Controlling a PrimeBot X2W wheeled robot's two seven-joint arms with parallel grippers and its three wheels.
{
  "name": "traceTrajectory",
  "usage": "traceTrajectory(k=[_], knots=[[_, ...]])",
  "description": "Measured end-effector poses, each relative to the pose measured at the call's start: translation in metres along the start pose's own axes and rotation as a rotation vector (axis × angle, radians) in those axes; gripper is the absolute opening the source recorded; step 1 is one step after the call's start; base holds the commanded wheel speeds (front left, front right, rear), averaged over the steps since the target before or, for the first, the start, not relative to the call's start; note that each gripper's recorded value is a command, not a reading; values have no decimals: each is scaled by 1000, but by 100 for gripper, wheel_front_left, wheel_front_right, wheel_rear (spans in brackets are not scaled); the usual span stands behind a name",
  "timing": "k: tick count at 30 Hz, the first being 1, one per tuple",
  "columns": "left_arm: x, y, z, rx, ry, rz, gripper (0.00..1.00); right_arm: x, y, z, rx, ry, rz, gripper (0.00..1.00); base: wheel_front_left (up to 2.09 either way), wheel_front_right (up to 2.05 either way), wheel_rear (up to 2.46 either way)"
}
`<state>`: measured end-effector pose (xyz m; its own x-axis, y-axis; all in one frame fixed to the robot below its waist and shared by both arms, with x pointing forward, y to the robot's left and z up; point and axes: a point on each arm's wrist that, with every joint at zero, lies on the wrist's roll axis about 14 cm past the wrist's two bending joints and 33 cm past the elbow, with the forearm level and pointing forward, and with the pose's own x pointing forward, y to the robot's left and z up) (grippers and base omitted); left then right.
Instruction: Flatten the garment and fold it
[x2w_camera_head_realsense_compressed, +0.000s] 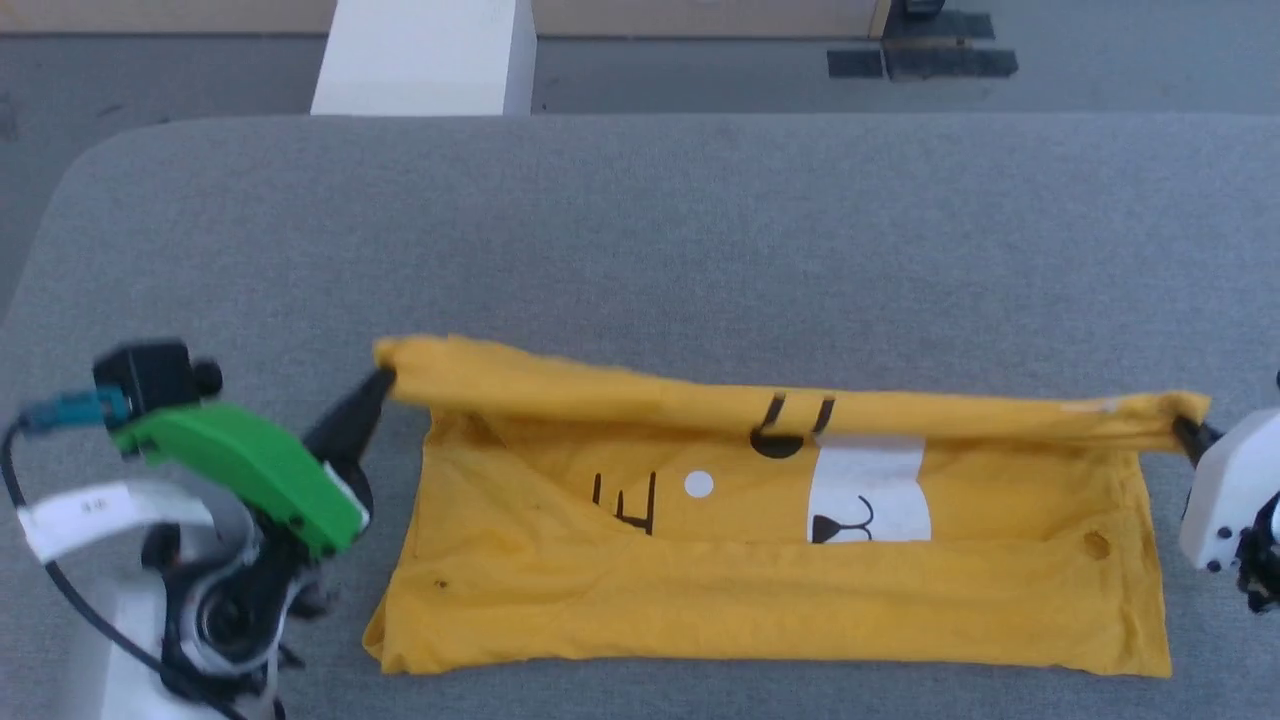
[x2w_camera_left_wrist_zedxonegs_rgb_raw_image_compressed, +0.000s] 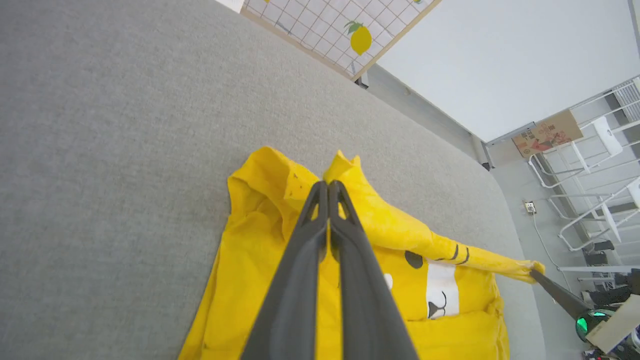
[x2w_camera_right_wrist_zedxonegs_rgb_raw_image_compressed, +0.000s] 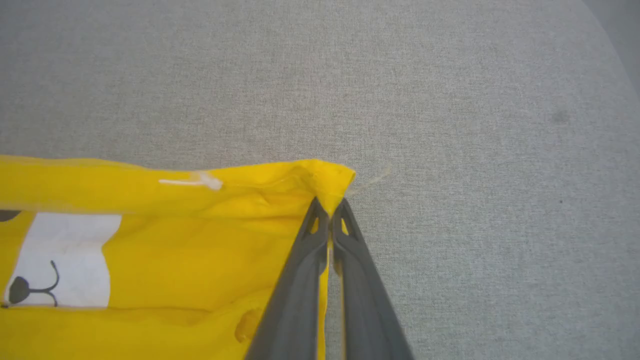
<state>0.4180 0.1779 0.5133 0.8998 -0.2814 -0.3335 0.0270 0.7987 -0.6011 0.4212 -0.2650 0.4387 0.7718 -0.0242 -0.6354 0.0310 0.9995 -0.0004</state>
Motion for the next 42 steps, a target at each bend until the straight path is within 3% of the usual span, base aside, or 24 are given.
traceTrajectory(k=[8,17,18,19,20,21,22,27,31,37,42], knots=[[-43,37,-36,-160,-8,129,0,-14,-2,-43,47,70,-6,0,0,0,0],[-56,70,-103,-264,161,267,0,-19,9,-91,74,179,13,0,0,0,0],[-57,72,-109,-276,179,279,0,-20,11,-93,82,181,17,9,0,0,0],[-57,74,-115,-285,200,287,0,-20,12,-94,90,180,19,45,0,0,0],[-58,76,-120,-283,218,299,13,-21,13,-94,95,177,21,100,0,0,0],[-59,78,-122,-280,223,309,48,-22,14,-93,102,170,22,100,0,0,0],[-59,79,-122,-281,223,310,100,-24,13,-92,105,165,21,100,0,0,0],[-67,89,-110,-200,223,351,100,-42,2,-81,121,108,15,100,0,0,0],[-71,87,-70,-100,118,351,100,-60,-19,-52,137,31,-6,100,0,0,0],[-66,53,31,164,-265,278,100,-72,-38,-21,141,-26,-30,100,0,0,0],[-64,9,83,385,-600,139,100,-53,-22,-29,48,67,14,100,0,0,0]])
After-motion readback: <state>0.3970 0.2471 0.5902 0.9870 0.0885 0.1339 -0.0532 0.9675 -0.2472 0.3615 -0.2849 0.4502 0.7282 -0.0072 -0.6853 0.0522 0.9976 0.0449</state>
